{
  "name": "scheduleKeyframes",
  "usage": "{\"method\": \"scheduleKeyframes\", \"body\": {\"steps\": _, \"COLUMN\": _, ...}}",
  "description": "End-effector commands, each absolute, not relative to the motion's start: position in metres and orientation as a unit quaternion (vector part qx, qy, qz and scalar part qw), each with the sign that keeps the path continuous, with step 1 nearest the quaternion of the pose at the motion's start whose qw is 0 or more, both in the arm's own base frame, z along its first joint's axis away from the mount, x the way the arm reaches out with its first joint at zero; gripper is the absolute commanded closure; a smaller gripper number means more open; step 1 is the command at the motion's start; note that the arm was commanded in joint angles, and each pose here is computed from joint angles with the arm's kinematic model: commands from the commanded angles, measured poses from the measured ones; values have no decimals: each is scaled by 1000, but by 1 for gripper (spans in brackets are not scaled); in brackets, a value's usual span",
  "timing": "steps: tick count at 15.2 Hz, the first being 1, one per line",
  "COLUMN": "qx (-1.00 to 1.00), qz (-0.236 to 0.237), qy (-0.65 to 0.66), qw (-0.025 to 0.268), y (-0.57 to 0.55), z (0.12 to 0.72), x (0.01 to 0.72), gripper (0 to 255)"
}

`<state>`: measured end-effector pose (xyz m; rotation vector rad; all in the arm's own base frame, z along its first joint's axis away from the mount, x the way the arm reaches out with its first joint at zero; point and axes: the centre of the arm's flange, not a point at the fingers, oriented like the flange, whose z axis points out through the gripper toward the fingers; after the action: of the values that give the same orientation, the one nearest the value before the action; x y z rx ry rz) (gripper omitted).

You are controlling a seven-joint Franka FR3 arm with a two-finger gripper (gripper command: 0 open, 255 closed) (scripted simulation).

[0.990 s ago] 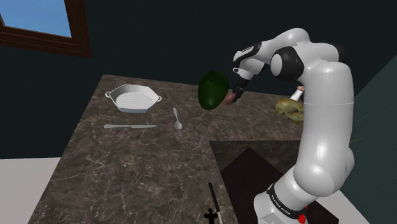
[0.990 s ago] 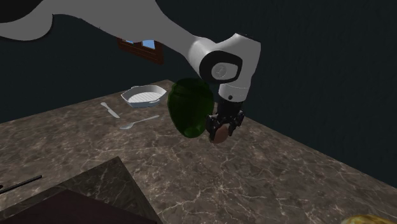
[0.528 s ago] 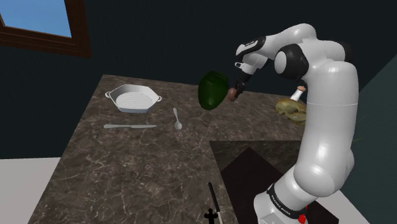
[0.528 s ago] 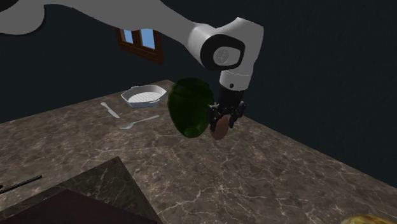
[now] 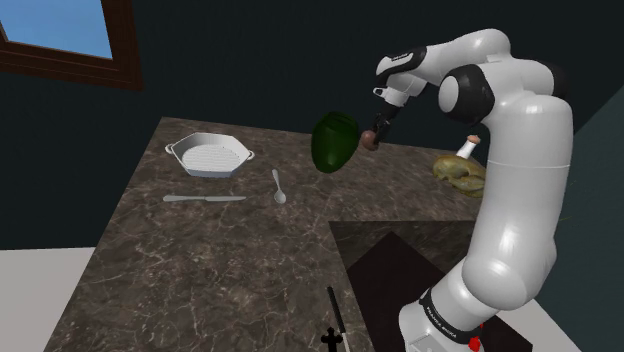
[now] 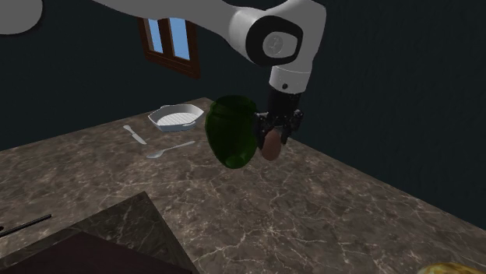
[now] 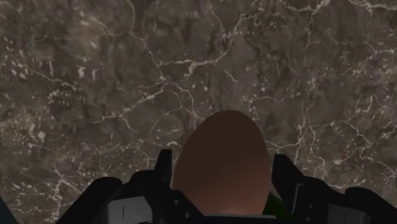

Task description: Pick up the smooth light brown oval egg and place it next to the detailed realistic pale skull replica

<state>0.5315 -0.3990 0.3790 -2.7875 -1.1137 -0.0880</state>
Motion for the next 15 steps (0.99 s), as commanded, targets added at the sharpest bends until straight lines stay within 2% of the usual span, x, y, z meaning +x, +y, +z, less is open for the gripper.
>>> {"method": "scheduleKeyframes", "body": {"steps": 1, "qx": -926, "qz": -29, "qy": -370, "qw": 69, "y": -399, "z": 390, "x": 531, "gripper": 255}}
{"method": "scheduleKeyframes", "body": {"steps": 15, "qx": -926, "qz": -29, "qy": -370, "qw": 69, "y": -399, "z": 464, "x": 531, "gripper": 255}}
